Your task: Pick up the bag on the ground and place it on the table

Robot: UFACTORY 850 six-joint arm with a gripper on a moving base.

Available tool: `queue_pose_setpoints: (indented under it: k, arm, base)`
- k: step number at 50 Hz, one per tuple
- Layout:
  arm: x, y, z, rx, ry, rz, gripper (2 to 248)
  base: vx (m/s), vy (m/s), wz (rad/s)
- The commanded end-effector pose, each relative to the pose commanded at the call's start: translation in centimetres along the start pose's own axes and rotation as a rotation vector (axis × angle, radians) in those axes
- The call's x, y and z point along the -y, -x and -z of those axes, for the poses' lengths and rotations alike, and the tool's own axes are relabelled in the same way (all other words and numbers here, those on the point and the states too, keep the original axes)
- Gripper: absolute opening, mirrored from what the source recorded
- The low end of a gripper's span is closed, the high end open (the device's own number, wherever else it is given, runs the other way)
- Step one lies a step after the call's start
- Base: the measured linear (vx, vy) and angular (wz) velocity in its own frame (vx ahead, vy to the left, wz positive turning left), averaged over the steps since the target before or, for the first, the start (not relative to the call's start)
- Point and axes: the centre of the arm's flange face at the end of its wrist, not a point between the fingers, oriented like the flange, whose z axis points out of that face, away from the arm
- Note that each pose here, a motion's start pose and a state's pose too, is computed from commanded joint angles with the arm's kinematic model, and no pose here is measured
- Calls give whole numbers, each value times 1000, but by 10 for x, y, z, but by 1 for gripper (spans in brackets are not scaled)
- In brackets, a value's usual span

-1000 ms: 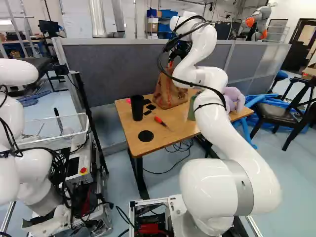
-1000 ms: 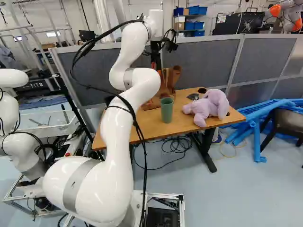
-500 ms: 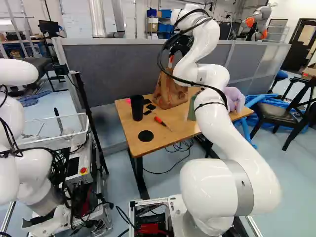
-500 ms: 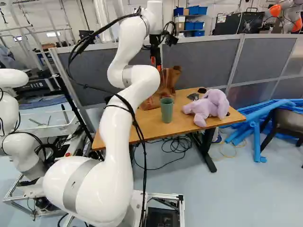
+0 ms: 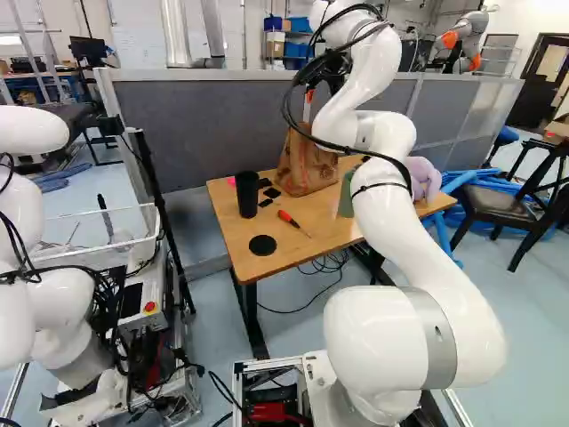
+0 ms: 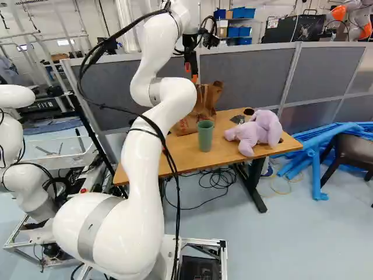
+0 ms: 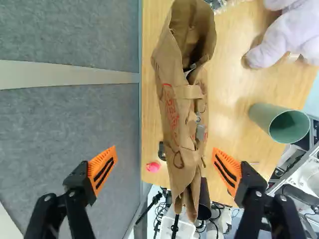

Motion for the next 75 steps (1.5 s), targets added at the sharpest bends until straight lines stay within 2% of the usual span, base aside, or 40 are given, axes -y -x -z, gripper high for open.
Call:
queue_pose_setpoints:
  k: [53, 75]
  arm:
    - [0, 1, 4, -3, -6, 1, 247]
    - [0, 1, 4, -3, -6, 1, 247]
  base:
    - [0, 0, 0]
    - [-54, 1, 8]
